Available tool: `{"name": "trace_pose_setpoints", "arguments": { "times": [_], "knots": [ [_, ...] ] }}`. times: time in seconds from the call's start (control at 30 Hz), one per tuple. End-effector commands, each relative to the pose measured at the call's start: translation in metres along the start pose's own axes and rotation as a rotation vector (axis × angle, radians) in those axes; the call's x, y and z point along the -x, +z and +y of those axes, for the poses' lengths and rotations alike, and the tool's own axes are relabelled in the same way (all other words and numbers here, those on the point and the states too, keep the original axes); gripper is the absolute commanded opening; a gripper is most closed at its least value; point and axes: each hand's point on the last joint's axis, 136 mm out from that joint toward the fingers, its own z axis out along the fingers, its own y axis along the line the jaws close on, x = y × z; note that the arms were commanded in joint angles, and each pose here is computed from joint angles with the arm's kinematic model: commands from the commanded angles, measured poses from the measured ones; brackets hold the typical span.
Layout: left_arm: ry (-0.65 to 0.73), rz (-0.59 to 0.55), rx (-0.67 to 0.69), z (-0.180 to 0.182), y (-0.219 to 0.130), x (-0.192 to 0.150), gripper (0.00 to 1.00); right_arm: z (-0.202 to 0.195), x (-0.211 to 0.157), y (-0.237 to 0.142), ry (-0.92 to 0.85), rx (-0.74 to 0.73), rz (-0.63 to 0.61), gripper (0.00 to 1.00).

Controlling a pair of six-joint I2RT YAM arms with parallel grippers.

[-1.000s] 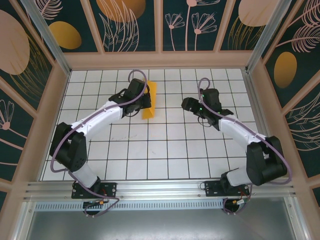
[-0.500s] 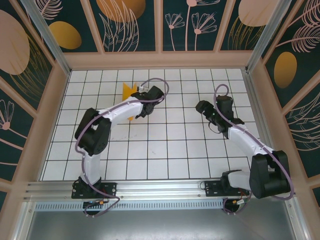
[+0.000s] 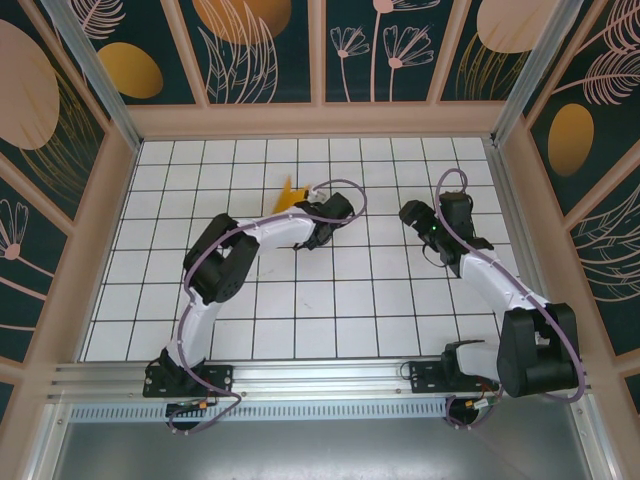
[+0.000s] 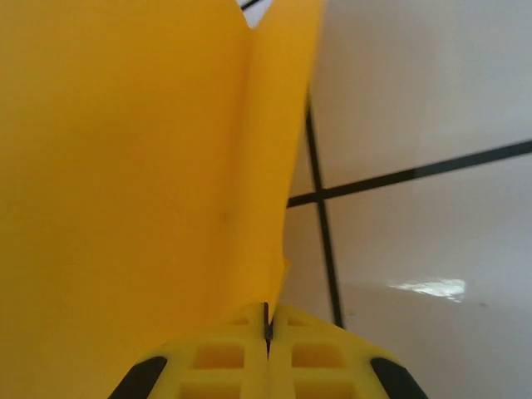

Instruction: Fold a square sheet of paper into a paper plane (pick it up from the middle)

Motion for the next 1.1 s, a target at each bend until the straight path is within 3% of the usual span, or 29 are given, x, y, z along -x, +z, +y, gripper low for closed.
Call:
{"name": "trace_pose_setpoints", "arguments": {
  "times": [0.0, 0.17, 0.33, 0.5, 0.7, 0.9, 1.07],
  "knots": [
    [-0.025, 0.0, -0.041, -0.013, 0.004, 0.002, 0.08, -0.005, 0.001, -0.003, 0.025, -0.009, -0.012, 0.81],
    [-0.05, 0.018, -0.219, -0.035, -0.017, 0.007, 0.23, -0.004, -0.001, 0.0, 0.027, -0.003, 0.001, 0.82],
    [-0.18, -0.031, -0.571, -0.055, -0.08, 0.034, 0.42, 0.001, -0.007, 0.006, 0.017, 0.027, 0.041, 0.81],
    [-0.291, -0.094, -0.748, -0.043, -0.118, 0.059, 0.52, 0.009, -0.014, 0.011, -0.004, 0.051, 0.08, 0.81],
    [-0.47, -0.06, -0.859, -0.01, -0.091, 0.062, 0.5, 0.021, -0.026, 0.017, -0.04, 0.075, 0.119, 0.81],
    [-0.578, 0.037, -0.802, 0.008, -0.026, 0.04, 0.34, 0.036, -0.042, 0.027, -0.093, 0.096, 0.174, 0.81],
    [-0.582, 0.058, -0.695, 0.011, 0.013, 0.023, 0.23, 0.044, -0.052, 0.033, -0.115, 0.097, 0.204, 0.81]
  ]
}}
